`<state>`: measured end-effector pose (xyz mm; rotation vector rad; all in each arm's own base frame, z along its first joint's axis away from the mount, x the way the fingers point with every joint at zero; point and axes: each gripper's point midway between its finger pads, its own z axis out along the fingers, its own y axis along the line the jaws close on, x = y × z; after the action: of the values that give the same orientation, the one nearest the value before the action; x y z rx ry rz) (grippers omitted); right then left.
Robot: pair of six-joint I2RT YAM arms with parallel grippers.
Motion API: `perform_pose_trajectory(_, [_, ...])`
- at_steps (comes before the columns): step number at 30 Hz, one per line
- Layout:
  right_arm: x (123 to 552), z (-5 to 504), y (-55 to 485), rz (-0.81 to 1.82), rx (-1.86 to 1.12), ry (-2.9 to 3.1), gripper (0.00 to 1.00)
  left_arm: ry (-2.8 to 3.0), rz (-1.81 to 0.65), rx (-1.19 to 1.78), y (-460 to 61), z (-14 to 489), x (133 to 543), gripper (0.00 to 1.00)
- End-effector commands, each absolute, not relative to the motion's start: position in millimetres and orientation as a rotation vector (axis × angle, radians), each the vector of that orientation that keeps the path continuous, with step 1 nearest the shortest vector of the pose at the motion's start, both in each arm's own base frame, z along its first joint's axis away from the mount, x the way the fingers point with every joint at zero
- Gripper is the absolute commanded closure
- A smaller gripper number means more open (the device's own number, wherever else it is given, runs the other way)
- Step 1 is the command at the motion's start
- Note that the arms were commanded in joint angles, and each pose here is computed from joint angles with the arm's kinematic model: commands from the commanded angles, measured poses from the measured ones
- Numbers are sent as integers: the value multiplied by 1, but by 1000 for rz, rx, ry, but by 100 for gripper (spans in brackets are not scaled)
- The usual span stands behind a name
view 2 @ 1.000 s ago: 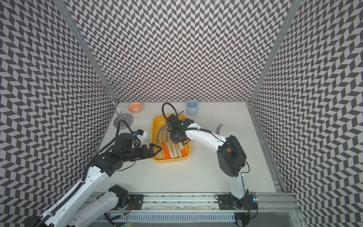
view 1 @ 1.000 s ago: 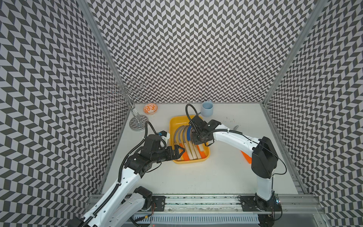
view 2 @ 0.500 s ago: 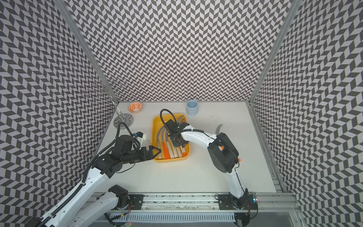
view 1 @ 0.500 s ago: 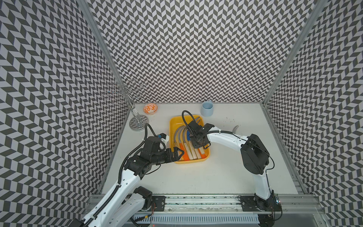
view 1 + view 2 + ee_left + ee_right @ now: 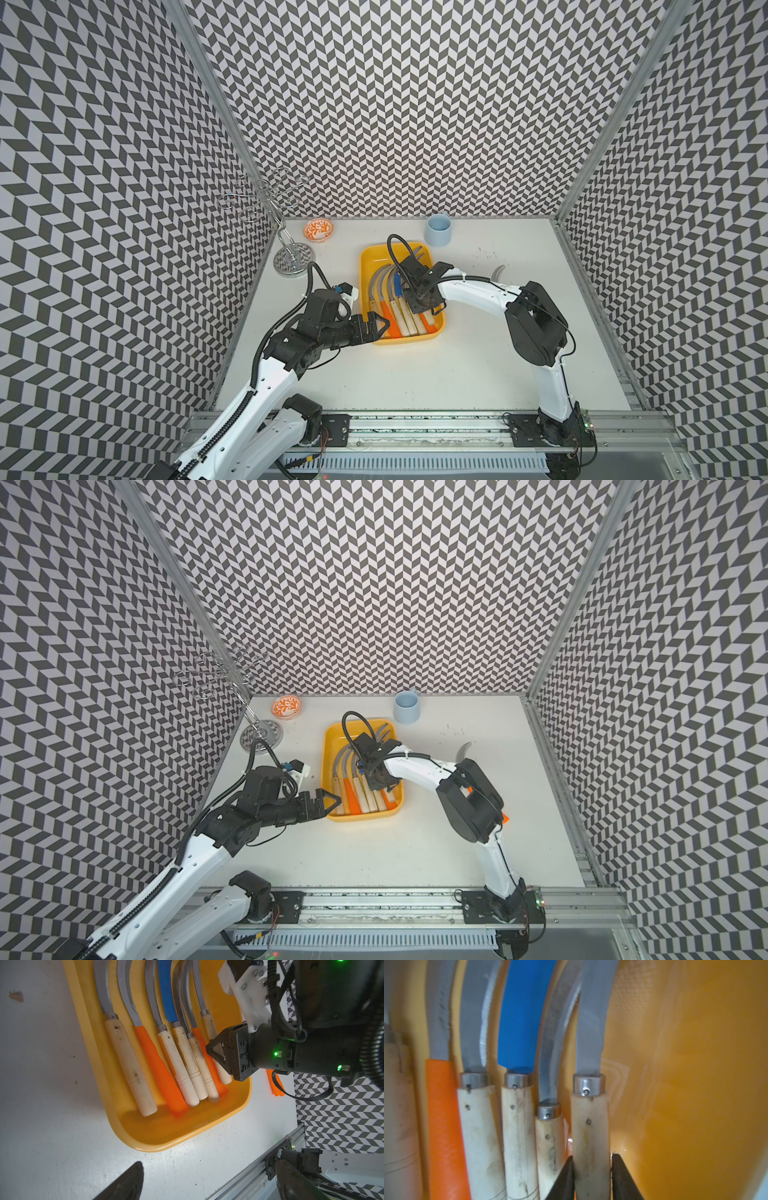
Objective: Put small sickles into storage boxes
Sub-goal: Place the sickle in the storage box.
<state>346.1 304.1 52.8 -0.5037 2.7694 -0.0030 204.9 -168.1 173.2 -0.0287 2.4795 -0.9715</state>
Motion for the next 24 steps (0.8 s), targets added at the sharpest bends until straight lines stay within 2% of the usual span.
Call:
perform_pose_trajectory(1, [355, 59, 298, -23, -465, 2757, 63, 2476, -978, -32, -168, 174, 206, 0])
perform_pose_trajectory(14, [365, 139, 302, 67, -386, 2664, 26, 2436, -1026, 2, -177, 194, 213, 0])
perform_pose_trajectory(20, [368, 162, 293, 92, -350, 2644, 0, 2424, -1060, 15, -183, 200, 217, 0])
perform_pose_trajectory(24, [370, 168, 280, 114, -308, 2649, 0, 2412, -1096, 19, -189, 204, 219, 0])
